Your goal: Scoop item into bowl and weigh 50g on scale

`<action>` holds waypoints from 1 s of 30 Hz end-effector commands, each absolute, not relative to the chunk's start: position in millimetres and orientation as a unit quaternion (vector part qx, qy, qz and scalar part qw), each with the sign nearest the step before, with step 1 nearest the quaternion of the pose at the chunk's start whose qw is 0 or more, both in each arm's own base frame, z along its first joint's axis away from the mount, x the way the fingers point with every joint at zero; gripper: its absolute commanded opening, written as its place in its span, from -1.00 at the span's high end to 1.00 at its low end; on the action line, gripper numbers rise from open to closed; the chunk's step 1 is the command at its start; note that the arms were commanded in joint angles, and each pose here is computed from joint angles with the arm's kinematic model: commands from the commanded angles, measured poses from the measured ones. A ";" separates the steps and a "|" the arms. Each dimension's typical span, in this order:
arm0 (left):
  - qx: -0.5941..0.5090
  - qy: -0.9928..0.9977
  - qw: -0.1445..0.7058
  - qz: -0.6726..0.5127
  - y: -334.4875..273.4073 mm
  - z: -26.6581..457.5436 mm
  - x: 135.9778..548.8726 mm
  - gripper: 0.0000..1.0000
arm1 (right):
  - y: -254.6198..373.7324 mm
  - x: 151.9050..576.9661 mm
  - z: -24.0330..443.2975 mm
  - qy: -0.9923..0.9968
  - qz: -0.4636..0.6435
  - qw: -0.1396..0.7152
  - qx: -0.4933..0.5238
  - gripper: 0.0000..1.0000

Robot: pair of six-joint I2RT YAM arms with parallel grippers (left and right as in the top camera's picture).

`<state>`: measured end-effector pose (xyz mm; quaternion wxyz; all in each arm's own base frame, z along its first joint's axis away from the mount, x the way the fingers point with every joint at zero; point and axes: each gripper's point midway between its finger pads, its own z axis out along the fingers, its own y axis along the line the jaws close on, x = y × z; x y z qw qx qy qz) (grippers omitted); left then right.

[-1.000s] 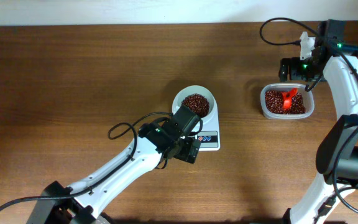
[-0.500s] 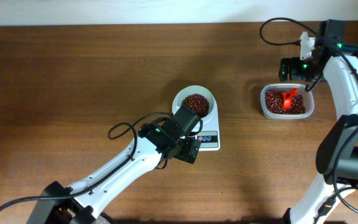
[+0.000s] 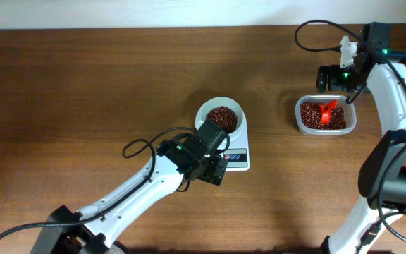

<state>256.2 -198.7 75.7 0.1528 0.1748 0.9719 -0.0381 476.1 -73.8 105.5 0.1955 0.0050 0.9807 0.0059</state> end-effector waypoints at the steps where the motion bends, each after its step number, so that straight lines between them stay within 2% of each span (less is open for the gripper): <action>1: 0.181 0.970 0.159 -0.033 -197.0 77.8 256.5 -0.98 | -78.3 480.1 108.8 0.979 0.001 0.201 0.011 -0.97; 30: 0.182 0.968 0.171 -0.039 -200.9 79.9 261.1 -0.98 | -78.3 480.1 108.8 0.979 0.001 0.201 0.011 -0.97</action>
